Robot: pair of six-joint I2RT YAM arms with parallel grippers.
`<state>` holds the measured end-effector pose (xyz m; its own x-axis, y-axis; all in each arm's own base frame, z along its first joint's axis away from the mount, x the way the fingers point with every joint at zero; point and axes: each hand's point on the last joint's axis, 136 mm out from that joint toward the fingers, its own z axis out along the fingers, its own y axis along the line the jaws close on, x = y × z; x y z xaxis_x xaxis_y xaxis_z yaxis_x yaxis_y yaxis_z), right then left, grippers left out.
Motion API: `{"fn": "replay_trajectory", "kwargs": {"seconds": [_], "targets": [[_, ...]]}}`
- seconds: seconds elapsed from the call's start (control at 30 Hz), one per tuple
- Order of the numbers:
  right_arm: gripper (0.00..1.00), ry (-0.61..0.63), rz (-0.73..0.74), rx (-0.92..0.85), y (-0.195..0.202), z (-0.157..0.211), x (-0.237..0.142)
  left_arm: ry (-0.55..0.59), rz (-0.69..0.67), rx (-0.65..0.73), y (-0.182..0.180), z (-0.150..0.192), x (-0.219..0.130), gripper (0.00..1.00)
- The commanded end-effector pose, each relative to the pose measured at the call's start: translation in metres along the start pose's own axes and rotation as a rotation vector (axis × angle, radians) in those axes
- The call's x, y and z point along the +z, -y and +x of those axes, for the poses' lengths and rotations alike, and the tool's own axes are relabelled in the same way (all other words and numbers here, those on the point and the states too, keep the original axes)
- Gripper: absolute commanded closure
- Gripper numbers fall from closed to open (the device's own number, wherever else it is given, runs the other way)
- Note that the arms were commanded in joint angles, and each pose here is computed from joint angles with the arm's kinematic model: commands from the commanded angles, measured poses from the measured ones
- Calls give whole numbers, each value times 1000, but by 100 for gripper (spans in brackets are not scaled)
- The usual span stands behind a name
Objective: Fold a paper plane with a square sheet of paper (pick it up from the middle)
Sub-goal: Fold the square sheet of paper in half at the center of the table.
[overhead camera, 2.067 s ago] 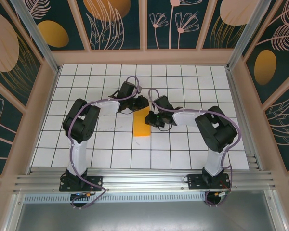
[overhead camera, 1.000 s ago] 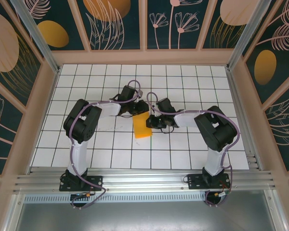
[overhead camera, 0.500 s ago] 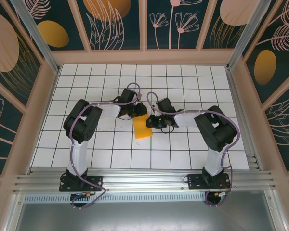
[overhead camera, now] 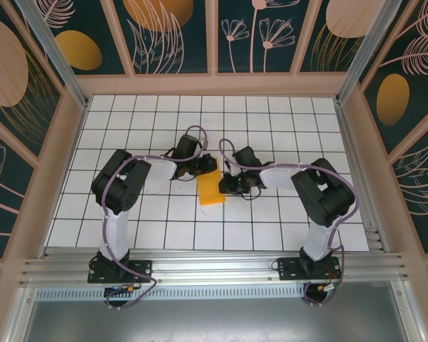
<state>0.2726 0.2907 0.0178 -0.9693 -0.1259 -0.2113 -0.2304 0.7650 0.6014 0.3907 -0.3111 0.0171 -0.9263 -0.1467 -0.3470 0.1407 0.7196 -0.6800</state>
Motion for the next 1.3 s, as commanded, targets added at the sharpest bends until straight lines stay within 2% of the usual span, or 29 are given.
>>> {"fn": "replay_trajectory", "kwargs": {"seconds": [0.0, 0.2, 0.47, 0.73, 1.0, 1.27], "targets": [[87, -132, 37, 23, 11, 44, -9, -94, -202, -90, -63, 42, 3, 87], [87, -174, 82, 0, 14, 58, -13, -93, -198, -90, -63, 42, 4, 87], [85, 29, 32, -73, -33, -6, -42, -96, -184, -89, -60, 42, 4, 87], [85, 9, 41, -53, -29, -25, -9, -100, -179, -92, -60, 43, 5, 87], [86, -88, 66, -28, -12, 3, 13, -104, -182, -93, -62, 44, 6, 87], [87, -174, 123, 20, 11, 54, 1, -103, -194, -92, -64, 45, 6, 87]]}}
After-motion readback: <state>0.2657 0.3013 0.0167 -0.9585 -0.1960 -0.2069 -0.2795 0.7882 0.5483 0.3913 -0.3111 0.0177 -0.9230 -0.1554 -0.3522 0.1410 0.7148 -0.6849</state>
